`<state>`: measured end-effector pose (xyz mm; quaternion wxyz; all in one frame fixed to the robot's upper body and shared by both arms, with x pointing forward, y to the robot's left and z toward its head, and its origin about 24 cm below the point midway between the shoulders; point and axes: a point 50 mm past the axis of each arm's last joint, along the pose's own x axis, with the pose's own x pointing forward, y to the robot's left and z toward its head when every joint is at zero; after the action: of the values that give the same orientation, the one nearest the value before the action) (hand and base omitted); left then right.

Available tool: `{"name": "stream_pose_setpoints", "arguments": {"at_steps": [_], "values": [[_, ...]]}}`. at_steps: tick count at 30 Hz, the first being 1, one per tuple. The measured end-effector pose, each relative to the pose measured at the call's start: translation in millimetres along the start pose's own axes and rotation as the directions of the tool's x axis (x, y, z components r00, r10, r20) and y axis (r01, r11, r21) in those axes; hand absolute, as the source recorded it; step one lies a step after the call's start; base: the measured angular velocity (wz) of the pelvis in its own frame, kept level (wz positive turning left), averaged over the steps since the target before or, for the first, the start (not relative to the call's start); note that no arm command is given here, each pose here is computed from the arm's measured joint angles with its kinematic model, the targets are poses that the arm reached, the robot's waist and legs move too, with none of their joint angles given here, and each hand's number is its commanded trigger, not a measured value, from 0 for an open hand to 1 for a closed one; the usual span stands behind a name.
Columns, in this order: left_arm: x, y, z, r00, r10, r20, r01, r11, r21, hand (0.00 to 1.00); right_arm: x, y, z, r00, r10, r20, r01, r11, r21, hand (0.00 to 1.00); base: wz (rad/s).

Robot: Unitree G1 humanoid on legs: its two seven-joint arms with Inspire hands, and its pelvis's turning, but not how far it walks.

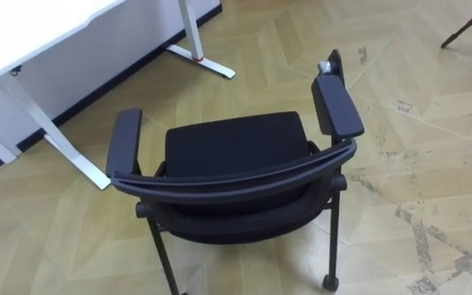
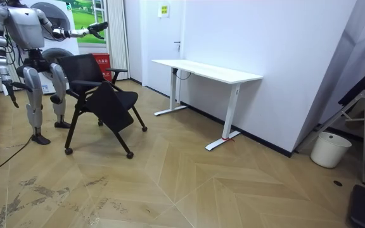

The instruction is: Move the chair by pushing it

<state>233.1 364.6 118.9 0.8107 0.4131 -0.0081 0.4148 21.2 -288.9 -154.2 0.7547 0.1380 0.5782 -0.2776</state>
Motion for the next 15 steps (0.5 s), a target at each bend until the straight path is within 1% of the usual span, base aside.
{"name": "stream_pose_setpoints", "arguments": {"at_steps": [3, 5, 6, 8, 9, 10, 11, 12, 13, 14, 15], "values": [[0.1, -5.6, 25.3, 0.995, -0.017, 0.097, 0.013, 0.999, 0.042, 0.00, 0.3, 1.9, 0.5, 1.000, 0.006, -0.004, -0.006, 1.000, -0.007, 0.00, 0.00], [-2.9, -8.1, 46.7, 0.978, -0.016, 0.207, -0.005, 0.995, 0.102, 0.00, 0.5, 2.5, -1.1, 1.000, 0.003, -0.014, -0.003, 1.000, -0.024, 0.00, 0.00], [-3.6, -8.9, 52.2, 0.972, -0.016, 0.234, -0.011, 0.993, 0.114, 0.00, 0.6, 2.9, -1.6, 1.000, 0.002, -0.017, -0.003, 1.000, -0.029, 0.00, 0.00], [-6.9, -9.2, 74.2, 0.940, -0.013, 0.340, -0.046, 0.985, 0.165, 0.00, 1.6, 6.3, -1.7, 0.999, 0.005, -0.032, -0.006, 0.999, -0.040, 0.00, 0.00], [-8.7, -9.7, 79.9, 0.931, -0.016, 0.366, -0.054, 0.982, 0.179, 0.00, 1.8, 7.3, -1.5, 0.999, 0.007, -0.035, -0.009, 0.999, -0.044, 0.00, 0.00], [-13.9, -12.0, 92.4, 0.908, -0.026, 0.417, -0.062, 0.979, 0.196, 0.00, 2.1, 9.0, -1.3, 0.999, 0.013, -0.038, -0.015, 0.998, -0.061, 0.00, 0.00], [-20.2, -18.1, 106.1, 0.882, -0.056, 0.468, -0.050, 0.976, 0.210, 0.00, 2.2, 10.2, -0.9, 0.999, 0.019, -0.040, -0.022, 0.997, -0.079, 0.00, 0.00], [-23.9, -22.7, 112.5, 0.869, -0.080, 0.487, -0.032, 0.976, 0.217, 0.00, 2.3, 10.7, -1.0, 0.999, 0.022, -0.042, -0.026, 0.996, -0.089, 0.00, 0.00], [-33.5, -32.0, 122.6, 0.838, -0.137, 0.528, 0.002, 0.969, 0.247, 0.00, 2.6, 13.2, 0.1, 0.999, 0.029, -0.042, -0.033, 0.993, -0.112, 0.00, 0.00], [-38.4, -36.7, 126.1, 0.823, -0.168, 0.543, 0.024, 0.965, 0.263, 0.00, 2.9, 14.7, 1.4, 0.999, 0.033, -0.040, -0.037, 0.992, -0.119, 0.00, -0.03], [-47.2, -46.3, 130.7, 0.793, -0.237, 0.562, 0.073, 0.952, 0.298, 0.00, 3.4, 17.7, 4.9, 0.999, 0.040, -0.032, -0.044, 0.991, -0.128, 0.00, -0.05]]}}
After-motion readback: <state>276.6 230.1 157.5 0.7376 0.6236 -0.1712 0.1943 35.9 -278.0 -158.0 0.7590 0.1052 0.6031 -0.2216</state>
